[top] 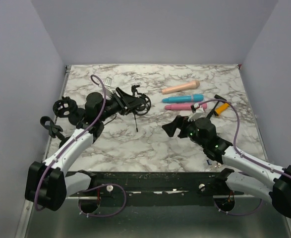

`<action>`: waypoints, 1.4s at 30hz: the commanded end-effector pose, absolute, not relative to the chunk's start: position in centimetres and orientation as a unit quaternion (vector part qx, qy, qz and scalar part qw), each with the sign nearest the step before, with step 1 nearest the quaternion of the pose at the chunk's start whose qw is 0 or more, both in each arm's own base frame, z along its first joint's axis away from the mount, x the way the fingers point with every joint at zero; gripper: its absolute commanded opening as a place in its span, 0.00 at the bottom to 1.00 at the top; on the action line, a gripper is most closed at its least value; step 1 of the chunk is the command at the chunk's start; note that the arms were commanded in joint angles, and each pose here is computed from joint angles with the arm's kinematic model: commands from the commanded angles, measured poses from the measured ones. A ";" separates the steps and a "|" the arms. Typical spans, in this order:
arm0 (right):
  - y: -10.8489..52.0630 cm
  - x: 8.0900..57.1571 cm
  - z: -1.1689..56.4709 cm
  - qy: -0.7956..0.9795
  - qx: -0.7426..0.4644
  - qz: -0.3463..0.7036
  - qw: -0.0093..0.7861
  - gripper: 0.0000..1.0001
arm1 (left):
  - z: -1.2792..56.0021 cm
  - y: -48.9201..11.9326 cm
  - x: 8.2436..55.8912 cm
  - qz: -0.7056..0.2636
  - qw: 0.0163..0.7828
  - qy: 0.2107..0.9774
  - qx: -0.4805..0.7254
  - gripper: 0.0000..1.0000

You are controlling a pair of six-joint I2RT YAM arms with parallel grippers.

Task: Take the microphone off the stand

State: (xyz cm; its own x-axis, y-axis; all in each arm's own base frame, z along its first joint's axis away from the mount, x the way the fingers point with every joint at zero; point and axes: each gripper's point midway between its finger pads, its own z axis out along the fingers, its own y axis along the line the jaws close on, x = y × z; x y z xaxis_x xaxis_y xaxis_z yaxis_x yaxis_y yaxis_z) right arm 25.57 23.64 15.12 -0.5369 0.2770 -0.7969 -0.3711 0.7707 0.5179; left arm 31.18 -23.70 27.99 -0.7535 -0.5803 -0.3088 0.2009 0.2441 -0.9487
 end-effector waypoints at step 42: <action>17.9 23.3 12.3 0.824 0.011 0.264 0.502 1.00 | 21.9 -14.5 29.1 -0.372 0.557 0.737 -0.090 0.80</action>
State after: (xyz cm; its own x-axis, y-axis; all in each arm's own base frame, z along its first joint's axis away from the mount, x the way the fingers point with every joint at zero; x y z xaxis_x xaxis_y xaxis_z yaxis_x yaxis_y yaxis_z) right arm 23.27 18.43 12.94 -0.5123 0.3005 -0.8045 -0.2491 0.8445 0.4740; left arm 27.30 -14.93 20.37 -0.3967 -0.4249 -0.8137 0.2836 0.7863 -0.5489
